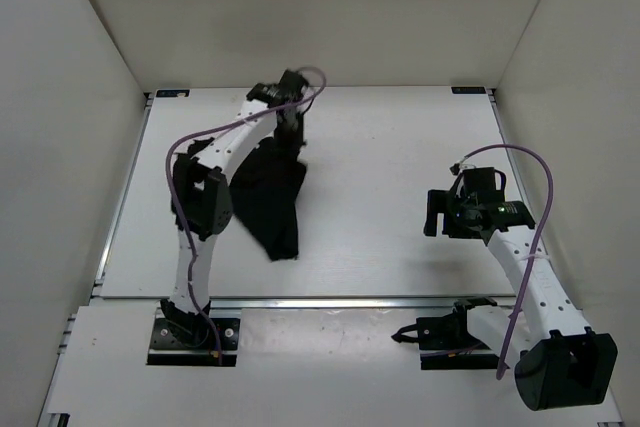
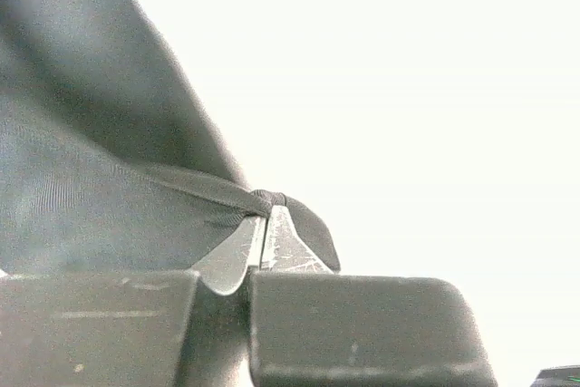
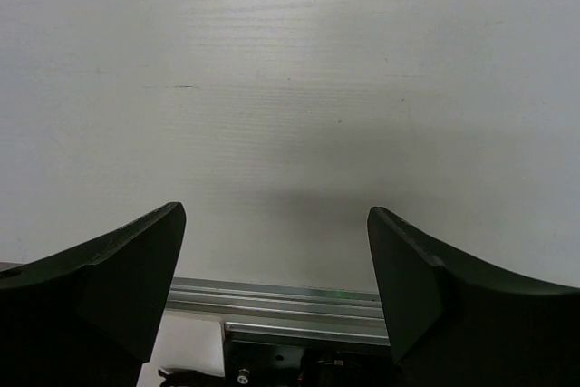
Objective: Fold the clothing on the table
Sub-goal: Grab the skirt from the pile, then move the skirt to the center of the board
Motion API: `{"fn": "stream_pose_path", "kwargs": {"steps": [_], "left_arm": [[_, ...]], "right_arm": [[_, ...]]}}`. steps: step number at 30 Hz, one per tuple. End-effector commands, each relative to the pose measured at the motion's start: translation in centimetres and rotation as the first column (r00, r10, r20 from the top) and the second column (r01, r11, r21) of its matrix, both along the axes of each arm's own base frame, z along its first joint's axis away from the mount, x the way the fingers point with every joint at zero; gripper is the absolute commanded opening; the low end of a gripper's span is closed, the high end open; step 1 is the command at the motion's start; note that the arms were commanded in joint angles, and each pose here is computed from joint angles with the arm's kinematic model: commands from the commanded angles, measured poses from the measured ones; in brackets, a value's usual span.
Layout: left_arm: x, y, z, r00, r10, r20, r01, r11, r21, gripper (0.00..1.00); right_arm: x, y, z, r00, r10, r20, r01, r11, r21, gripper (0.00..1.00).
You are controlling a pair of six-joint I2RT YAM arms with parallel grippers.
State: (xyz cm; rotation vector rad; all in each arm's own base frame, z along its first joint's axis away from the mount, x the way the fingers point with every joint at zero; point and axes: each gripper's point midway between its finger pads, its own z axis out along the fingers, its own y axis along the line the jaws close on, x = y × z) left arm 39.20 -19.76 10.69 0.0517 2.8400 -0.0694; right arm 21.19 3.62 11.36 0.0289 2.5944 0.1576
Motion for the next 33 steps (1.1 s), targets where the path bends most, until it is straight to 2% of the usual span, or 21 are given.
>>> {"fn": "stream_pose_path", "kwargs": {"steps": [1, 2, 3, 5, 7, 8, 9, 12, 14, 15, 16, 17, 19, 21, 22, 25, 28, 30, 33], "left_arm": [[6.9, -7.9, 17.3, 0.932, 0.058, 0.358, 0.115, 0.889, -0.443, 0.00], [6.5, -7.6, 18.8, 0.942, 0.124, 0.313, 0.077, 0.827, -0.557, 0.00], [7.7, -8.0, 21.2, 0.921, 0.178, 0.348, 0.098, 0.757, -0.647, 0.00], [6.0, -7.8, 24.7, 0.873, 0.219, 0.437, 0.183, 0.682, -0.708, 0.00], [4.2, -6.5, 26.9, 0.825, 0.255, 0.504, 0.225, 0.671, -0.706, 0.00], [3.8, -5.5, 25.1, 0.831, 0.271, 0.486, 0.183, 0.692, -0.698, 0.00], [2.8, -3.8, 26.1, 0.815, 0.299, 0.497, 0.170, 0.695, -0.698, 0.00], [0.2, 0.9, 21.2, 0.846, 0.341, 0.409, 0.067, 0.694, -0.717, 0.00], [-3.4, 3.1, 14.5, 0.895, 0.320, 0.310, -0.022, 0.726, -0.687, 0.00], [-5.2, 3.9, 9.9, 0.925, 0.284, 0.251, -0.060, 0.765, -0.642, 0.00], [-7.0, 4.0, 8.2, 0.942, 0.244, 0.230, -0.055, 0.789, -0.612, 0.00], [-9.8, 4.3, 3.9, 0.968, 0.193, 0.162, -0.073, 0.830, -0.553, 0.00], [-15.1, 5.4, -2.3, 0.987, 0.154, 0.052, -0.115, 0.886, -0.450, 0.00], [-18.7, 6.5, -5.6, 0.989, 0.147, -0.009, -0.140, 0.914, -0.382, 0.00], [-20.7, 6.7, -6.9, 0.992, 0.121, -0.029, -0.123, 0.922, -0.367, 0.00], [-23.8, 7.6, -8.8, 0.984, 0.156, -0.083, -0.175, 0.921, -0.347, 0.00], [-23.7, 7.3, -8.1, 0.979, 0.199, -0.040, -0.198, 0.897, -0.396, 0.00], [-23.5, 7.3, -7.8, 0.975, 0.217, -0.042, -0.214, 0.885, -0.414, 0.00], [-23.8, 7.7, -8.0, 0.974, 0.219, -0.053, -0.221, 0.886, -0.407, 0.00]], "right_arm": [[0.7, 0.3, 1.2, 0.999, -0.017, 0.049, 0.015, 0.999, 0.039, 0.79], [0.7, 0.3, 1.4, 0.998, -0.019, 0.054, 0.017, 0.999, 0.040, 0.79], [0.7, 0.2, 1.6, 0.998, -0.029, 0.064, 0.026, 0.999, 0.042, 0.79], [0.6, 0.3, 1.7, 0.997, -0.031, 0.072, 0.028, 0.999, 0.045, 0.79], [0.5, 0.5, 1.7, 0.997, -0.026, 0.066, 0.023, 0.998, 0.054, 0.78], [0.4, 0.4, 1.6, 0.998, -0.029, 0.061, 0.026, 0.998, 0.050, 0.78], [0.7, 0.4, 1.5, 0.998, -0.029, 0.061, 0.026, 0.998, 0.054, 0.78], [1.1, 1.0, 1.3, 0.998, -0.027, 0.059, 0.021, 0.996, 0.087, 0.79], [1.4, 1.1, 1.1, 0.998, -0.033, 0.057, 0.027, 0.994, 0.103, 0.79], [1.7, 1.3, 1.2, 0.997, -0.034, 0.067, 0.026, 0.992, 0.121, 0.78], [2.0, 1.7, 1.2, 0.997, -0.030, 0.073, 0.019, 0.989, 0.144, 0.79], [2.5, 2.1, 1.1, 0.997, -0.034, 0.072, 0.021, 0.985, 0.171, 0.78], [3.5, 3.2, 1.5, 0.995, -0.001, 0.096, -0.019, 0.980, 0.199, 0.79], [4.9, 4.9, 1.7, 0.994, 0.036, 0.103, -0.058, 0.973, 0.221, 0.80], [5.6, 6.0, 2.1, 0.992, 0.067, 0.110, -0.090, 0.970, 0.225, 0.80], [7.9, 8.4, 2.3, 0.988, 0.099, 0.115, -0.126, 0.959, 0.252, 0.80], [11.2, 10.7, 1.4, 0.994, 0.086, 0.067, -0.104, 0.937, 0.333, 0.79], [11.8, 12.1, 0.4, 0.994, 0.099, 0.036, -0.105, 0.922, 0.373, 0.76], [11.4, 13.6, -2.3, 0.989, 0.147, -0.019, -0.131, 0.927, 0.352, 0.71]]}}
